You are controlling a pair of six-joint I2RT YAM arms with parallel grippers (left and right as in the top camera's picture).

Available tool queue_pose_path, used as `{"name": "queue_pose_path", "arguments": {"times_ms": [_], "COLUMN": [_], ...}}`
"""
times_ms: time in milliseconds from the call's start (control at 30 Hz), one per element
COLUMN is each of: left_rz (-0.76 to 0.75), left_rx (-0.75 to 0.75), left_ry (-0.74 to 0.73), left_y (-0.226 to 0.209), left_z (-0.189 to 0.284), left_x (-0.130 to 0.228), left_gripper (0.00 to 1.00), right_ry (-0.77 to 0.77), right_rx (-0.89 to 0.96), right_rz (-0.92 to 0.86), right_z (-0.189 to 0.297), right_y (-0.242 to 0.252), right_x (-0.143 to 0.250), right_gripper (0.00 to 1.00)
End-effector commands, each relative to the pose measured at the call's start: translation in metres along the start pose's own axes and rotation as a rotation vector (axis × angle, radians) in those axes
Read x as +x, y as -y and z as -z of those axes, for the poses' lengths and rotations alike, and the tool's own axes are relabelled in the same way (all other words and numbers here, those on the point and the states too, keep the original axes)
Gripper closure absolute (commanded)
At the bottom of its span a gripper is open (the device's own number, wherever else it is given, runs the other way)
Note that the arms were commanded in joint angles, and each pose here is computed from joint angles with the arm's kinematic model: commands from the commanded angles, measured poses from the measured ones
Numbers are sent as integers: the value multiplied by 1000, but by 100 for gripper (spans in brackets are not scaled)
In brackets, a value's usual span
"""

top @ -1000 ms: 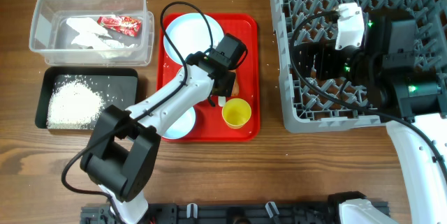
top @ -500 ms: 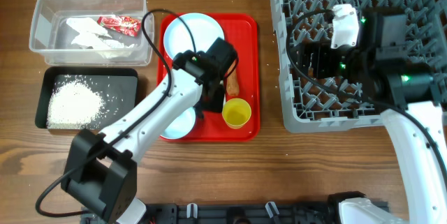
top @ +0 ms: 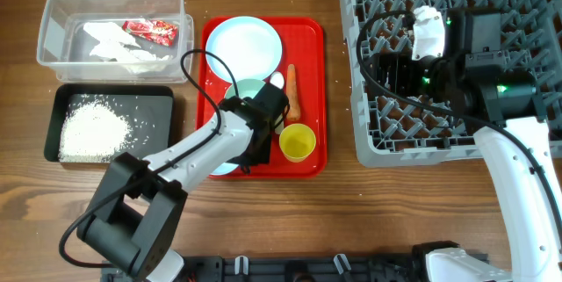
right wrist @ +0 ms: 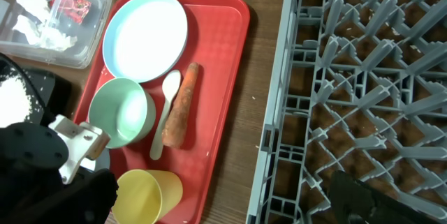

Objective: Sort waste into correct bins and load items into the dishwasher rack
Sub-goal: 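Grasp the blue bowl with the mushroom using the left gripper, then tip the blue bowl over the black tray to dump the mushroom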

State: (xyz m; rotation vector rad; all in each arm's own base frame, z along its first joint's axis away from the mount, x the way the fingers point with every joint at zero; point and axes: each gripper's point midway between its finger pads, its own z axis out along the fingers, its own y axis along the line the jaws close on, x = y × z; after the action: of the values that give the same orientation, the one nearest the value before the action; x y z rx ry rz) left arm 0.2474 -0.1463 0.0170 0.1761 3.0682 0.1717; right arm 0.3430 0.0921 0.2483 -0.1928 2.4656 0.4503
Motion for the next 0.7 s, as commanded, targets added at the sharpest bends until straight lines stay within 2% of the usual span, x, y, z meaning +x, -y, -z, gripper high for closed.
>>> {"name": "queue_pose_path", "arguments": {"times_ms": [0,100,200,367,500,667], "left_rz": [16,23,31,116,272,414], "left_rx": [-5,-1,21,113,210,413], "left_ry": [-16,-12,0,167,278,339], "left_y": [-2,-1,0,-14,-63,-128], "left_z": [-9,-7,14,97,137,148], "left_x": [8,8,2,-33,-46,-65], "left_gripper": [96,96,96,96,96,96], "right_ry": [-14,-13,-13,-11,-6,9], "right_rx": [-19,-19,-19,-19,-19,-21], "right_rz": [-14,-14,-14,-13,-12,-7], "right_z": [-3,-3,-3,-3,-3,-3], "right_y": [-4,-4,-4,-4,-4,-4], "right_x": [2,2,2,1,0,-4], "right_gripper": [0,1,0,0,0,0]}}
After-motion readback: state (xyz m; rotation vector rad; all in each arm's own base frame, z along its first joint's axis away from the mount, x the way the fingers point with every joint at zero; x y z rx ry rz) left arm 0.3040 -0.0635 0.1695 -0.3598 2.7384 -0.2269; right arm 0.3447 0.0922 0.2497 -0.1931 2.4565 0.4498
